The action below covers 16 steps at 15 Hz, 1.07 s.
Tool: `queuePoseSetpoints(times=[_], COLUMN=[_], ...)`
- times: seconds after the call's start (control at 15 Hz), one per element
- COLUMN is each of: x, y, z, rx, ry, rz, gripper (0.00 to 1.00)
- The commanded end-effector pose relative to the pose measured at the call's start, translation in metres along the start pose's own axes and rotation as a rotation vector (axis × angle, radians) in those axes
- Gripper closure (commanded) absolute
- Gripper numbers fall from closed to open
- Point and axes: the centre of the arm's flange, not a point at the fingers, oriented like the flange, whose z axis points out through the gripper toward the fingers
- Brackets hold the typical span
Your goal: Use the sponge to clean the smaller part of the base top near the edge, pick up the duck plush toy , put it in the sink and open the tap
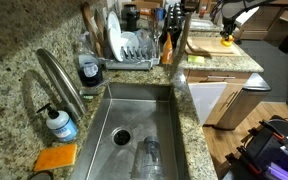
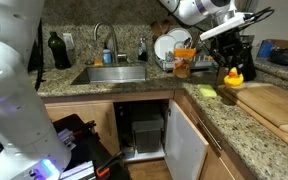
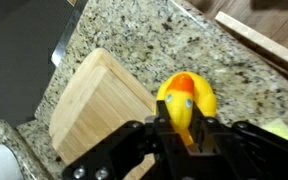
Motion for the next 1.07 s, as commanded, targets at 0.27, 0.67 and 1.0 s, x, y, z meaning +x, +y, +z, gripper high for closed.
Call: queuePoseSetpoints(times=[0.27,0.67,1.0], x=[-0.091,-0.086,-0.081], y=[-0.129,-0.154,-0.189], z=[-0.029,-0.019,-0.012], rx=[0.035,-0.071,-0.070], ry=[0.033,-0.008,-0.036], rz=[-0.403,-0.511,-0.630], gripper=[0.94,0.77,0.94])
